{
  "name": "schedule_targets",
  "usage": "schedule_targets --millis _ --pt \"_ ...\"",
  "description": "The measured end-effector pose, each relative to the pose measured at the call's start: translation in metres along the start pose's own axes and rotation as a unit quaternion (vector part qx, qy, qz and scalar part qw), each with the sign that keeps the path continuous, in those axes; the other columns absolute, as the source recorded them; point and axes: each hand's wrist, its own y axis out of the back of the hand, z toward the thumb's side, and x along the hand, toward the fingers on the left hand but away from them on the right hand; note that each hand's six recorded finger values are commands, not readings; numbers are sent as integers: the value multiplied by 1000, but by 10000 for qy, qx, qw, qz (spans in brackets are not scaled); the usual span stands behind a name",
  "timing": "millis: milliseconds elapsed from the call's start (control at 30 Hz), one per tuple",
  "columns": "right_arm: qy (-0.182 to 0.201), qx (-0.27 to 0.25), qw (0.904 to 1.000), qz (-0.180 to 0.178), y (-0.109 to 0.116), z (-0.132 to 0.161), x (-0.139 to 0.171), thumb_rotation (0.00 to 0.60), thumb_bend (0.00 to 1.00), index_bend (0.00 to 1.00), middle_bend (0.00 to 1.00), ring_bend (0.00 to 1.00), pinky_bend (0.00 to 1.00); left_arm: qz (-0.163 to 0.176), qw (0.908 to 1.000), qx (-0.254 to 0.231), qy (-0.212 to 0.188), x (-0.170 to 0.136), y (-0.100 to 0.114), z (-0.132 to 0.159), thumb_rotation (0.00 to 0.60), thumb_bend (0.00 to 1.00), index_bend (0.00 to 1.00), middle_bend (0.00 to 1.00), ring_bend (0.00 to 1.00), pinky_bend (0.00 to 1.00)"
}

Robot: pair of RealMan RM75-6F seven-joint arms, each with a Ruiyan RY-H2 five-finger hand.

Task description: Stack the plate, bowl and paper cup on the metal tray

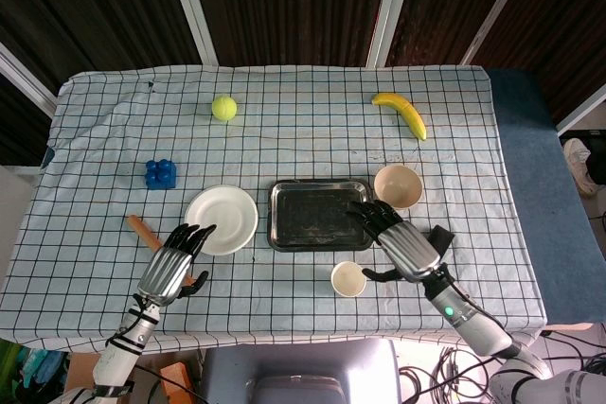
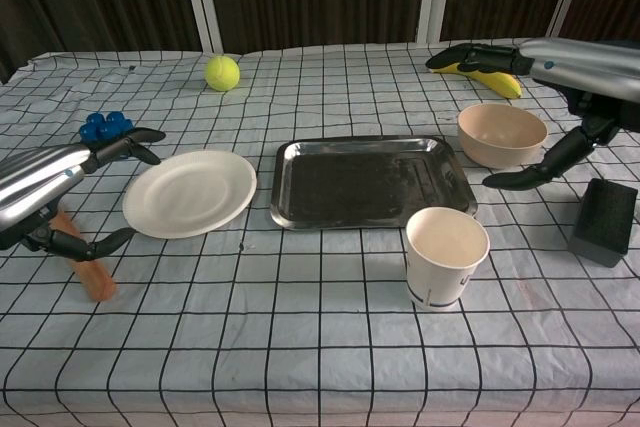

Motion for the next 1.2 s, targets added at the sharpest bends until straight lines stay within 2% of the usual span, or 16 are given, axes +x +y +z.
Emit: schedule_targets --millis 167,233,467,600,800,967,1200 --pt "-85 8 9999 -80 5 -5 8 600 119 0 0 0 0 -131 9998 -10 154 3 -4 -5 600 365 8 152 69 87" --pt "-160 36 9998 -141 9 -10 15 600 118 0 0 0 0 -121 9998 32 156 5 -5 -5 600 365 38 137 53 82" --pt "-667 108 9970 -391 27 -41 60 600 118 0 0 0 0 92 9998 129 75 12 -16 3 600 367 280 123 26 69" --pt "-908 82 9947 -481 30 -55 83 600 118 0 0 0 0 107 9995 278 114 22 -33 2 600 367 314 127 27 67" --pt "-1112 36 9932 -334 27 -70 97 600 118 0 0 0 0 164 9982 530 226 38 -54 -3 600 366 363 150 28 60" --pt "-1181 -51 9925 -295 28 -77 104 600 119 0 0 0 0 228 9969 688 303 47 -65 -7 600 360 429 163 35 59" --pt "-1299 -104 9911 -280 30 -85 111 600 118 0 0 0 0 273 9956 834 339 60 -74 -8 600 360 458 185 56 57"
